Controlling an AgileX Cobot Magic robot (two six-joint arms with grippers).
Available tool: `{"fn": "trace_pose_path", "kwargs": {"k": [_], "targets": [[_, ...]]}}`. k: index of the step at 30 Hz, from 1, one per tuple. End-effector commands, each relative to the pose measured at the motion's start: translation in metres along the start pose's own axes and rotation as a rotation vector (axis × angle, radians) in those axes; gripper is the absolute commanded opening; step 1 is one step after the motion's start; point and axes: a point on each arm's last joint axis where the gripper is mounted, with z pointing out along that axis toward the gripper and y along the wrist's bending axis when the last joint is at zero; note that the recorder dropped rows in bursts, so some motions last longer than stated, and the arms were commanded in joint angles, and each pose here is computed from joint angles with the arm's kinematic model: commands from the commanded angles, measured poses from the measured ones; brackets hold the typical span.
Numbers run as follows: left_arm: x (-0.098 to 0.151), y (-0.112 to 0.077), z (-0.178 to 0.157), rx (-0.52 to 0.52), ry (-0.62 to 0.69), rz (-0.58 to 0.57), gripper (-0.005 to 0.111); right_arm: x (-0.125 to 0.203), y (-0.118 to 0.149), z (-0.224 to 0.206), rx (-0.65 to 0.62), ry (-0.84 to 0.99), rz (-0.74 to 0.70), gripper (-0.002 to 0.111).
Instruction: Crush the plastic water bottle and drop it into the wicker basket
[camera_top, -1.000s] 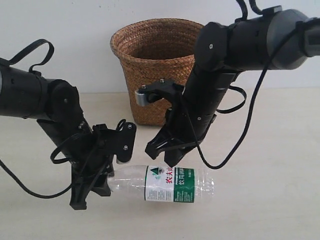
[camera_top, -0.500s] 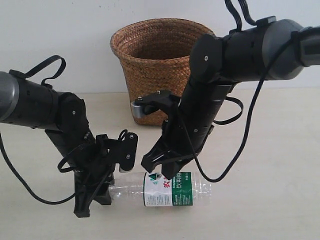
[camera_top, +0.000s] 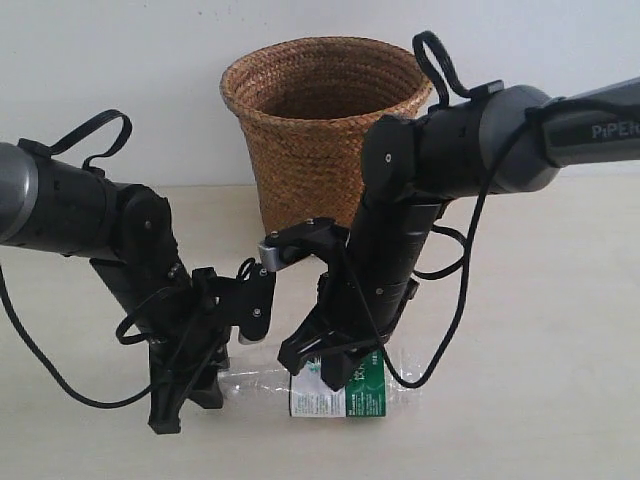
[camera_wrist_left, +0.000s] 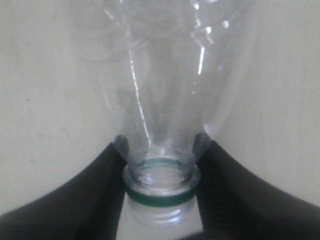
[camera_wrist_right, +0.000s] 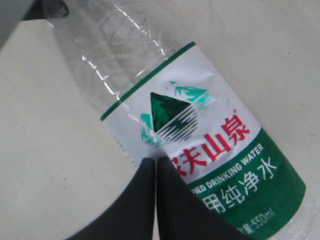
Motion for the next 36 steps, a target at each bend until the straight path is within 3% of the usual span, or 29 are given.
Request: {"fn": "trace_pose_path", "kwargs": {"k": [1,10,21,26,33,36], "targets": [[-0.001,-0.001,0.001,0.005,-0.001,-0.011,0.004,0.002,-0.012,0.032,0.026,0.044,-0.003,0.0],[-0.001,-0.003,0.001,0.021,0.004,-0.011,0.004,0.002,-0.022,0.063,0.036,0.086,0.008,0.0],[0.0,-0.005,0.001,0.04,0.01,-0.011,0.004,0.002,-0.032,0.108,-0.05,0.301,0.09,0.0],[0.0,-0.005,0.001,0.04,0.01,-0.011,0.004,0.003,-0.04,0.106,-0.086,0.311,0.134,0.0],[0.0,-0.005,0.001,0.042,0.011,-0.014,0.004,-0.004,-0.047,0.066,-0.07,0.223,0.142,0.0],[0.0,-0.005,0.001,0.042,0.011,-0.014,0.004,-0.005,-0.047,0.073,-0.064,0.218,0.142,0.0]]}}
